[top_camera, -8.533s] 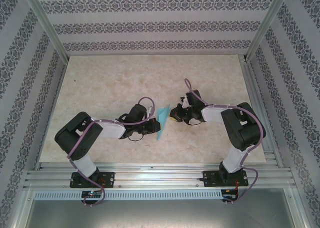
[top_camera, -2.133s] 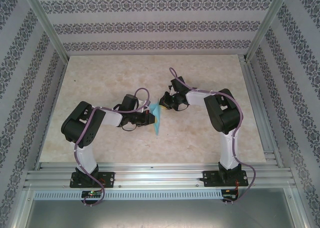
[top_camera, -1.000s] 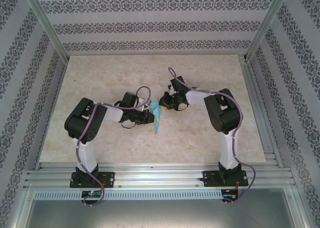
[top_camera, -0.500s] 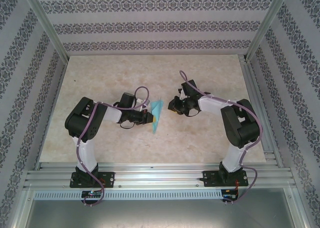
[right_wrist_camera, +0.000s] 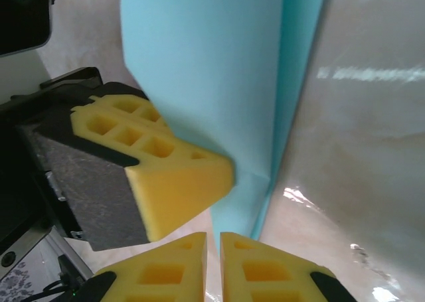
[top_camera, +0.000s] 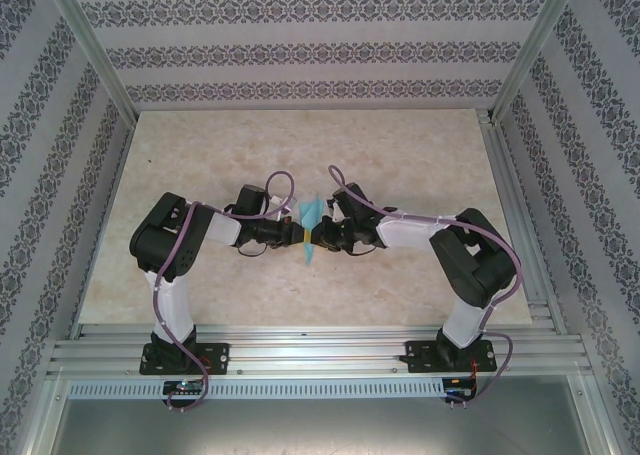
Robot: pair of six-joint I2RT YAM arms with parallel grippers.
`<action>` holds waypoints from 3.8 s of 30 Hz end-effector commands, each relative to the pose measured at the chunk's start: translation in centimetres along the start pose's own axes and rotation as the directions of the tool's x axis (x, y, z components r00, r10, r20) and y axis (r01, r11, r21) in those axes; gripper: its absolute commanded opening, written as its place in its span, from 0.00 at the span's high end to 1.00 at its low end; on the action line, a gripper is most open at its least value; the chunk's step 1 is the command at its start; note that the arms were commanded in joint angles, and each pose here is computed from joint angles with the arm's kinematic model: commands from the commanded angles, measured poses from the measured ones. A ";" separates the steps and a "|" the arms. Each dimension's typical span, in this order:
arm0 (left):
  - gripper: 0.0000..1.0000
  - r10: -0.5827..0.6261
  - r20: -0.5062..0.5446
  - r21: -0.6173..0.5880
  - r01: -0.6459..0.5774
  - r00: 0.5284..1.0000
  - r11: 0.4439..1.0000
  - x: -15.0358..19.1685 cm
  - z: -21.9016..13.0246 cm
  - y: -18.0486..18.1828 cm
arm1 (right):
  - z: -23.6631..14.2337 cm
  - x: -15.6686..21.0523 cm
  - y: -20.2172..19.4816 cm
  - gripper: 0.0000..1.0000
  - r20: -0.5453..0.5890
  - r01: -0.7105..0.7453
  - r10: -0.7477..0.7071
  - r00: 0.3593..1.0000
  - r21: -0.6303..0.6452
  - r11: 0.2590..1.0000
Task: Fold a paper plane with a square sheet of paper (fold left side to right side)
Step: Fold the wing for the fifth time at the center of the table.
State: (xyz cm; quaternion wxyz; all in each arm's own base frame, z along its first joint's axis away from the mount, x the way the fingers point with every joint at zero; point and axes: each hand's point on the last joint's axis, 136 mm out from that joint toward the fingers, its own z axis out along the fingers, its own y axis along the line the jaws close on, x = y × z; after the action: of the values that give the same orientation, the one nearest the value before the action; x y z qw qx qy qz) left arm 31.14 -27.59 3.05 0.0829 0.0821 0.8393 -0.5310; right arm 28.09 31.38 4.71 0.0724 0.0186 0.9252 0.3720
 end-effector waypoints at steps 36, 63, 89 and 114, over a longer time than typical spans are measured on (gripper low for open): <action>1.00 -0.047 0.012 -0.094 0.048 0.999 0.994 1.1 -0.6 3.8 | 0.9 1.3 0.6 0.91 0.009 -0.034 0.034 0.999 -0.036 0.999; 1.00 -0.049 0.009 -0.098 0.049 0.999 0.994 1.3 -0.5 4.0 | 2.6 1.3 0.7 0.91 -0.014 -0.039 0.038 0.999 -0.039 0.998; 1.00 -0.053 0.016 -0.109 0.054 0.998 0.993 1.2 -0.6 4.4 | 1.9 0.8 0.6 0.88 0.017 -0.033 0.034 0.999 -0.041 0.999; 1.00 -0.039 0.019 -0.086 0.041 0.999 0.995 0.7 -1.3 3.4 | 0.3 -12.6 -0.7 0.70 0.201 -0.041 0.046 0.978 -0.026 0.999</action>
State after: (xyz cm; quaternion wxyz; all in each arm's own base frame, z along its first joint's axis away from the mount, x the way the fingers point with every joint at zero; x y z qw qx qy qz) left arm 31.62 -26.97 3.06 0.0907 0.0790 0.8388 -0.5310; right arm 39.52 29.70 5.86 0.1558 0.0770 0.9115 0.3729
